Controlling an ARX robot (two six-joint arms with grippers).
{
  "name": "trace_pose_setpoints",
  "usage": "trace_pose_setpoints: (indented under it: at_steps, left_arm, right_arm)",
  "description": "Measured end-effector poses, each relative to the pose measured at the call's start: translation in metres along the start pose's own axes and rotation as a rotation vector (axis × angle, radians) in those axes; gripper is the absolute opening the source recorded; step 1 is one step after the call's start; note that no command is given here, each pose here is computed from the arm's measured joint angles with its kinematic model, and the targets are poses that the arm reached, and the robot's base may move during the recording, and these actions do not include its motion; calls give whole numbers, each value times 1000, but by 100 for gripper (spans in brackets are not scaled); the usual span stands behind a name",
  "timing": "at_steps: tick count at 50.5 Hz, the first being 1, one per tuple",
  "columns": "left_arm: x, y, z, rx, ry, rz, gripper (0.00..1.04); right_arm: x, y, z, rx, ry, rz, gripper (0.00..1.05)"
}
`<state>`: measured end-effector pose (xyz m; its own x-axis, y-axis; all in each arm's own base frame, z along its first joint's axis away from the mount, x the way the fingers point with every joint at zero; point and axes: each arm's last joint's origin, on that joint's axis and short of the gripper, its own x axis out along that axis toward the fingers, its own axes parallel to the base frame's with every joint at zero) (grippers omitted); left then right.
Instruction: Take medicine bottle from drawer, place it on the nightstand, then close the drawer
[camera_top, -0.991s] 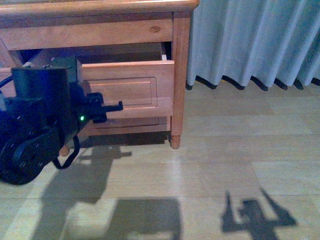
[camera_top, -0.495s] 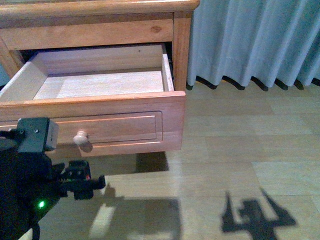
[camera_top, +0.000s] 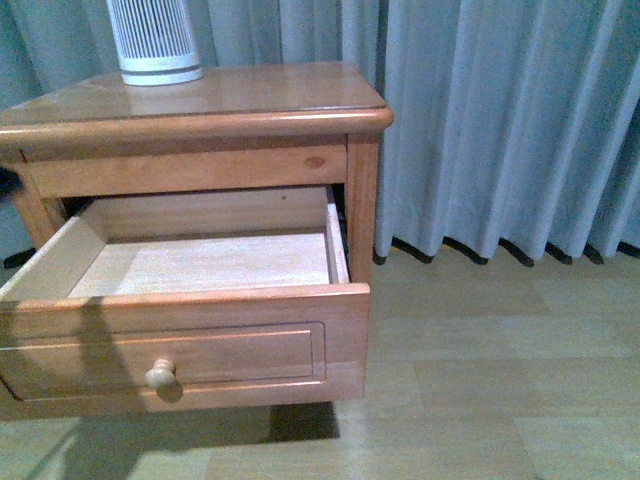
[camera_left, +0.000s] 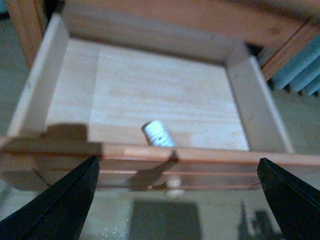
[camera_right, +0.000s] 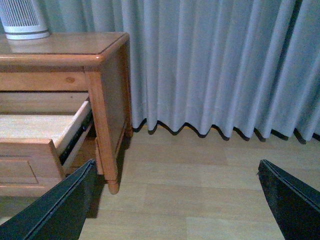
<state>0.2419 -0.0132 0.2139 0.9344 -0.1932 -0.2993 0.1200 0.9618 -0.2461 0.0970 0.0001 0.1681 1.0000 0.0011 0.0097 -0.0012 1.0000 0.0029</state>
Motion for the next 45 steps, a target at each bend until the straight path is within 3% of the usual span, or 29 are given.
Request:
trace_pose_setpoints:
  at_steps: [3,6,14,27,45]
  left_arm:
    - [-23,-1,11,76,-169,71,87]
    - [-53,-1,11,131,-246,141,77]
    - [-107,-5,-15,195,-300,158,50]
    - [-113,-1,-42,215,-320,157,4]
    - [-115,3,-63,218,-330,157,3]
  right_arm:
    - [0,0,0,0,0,1,98]
    - [0,0,0,0,0,0,98]
    - [0,0,0,0,0,0,98]
    - [0,0,0,0,0,-3,98]
    - [0,0,0,0,0,0,98]
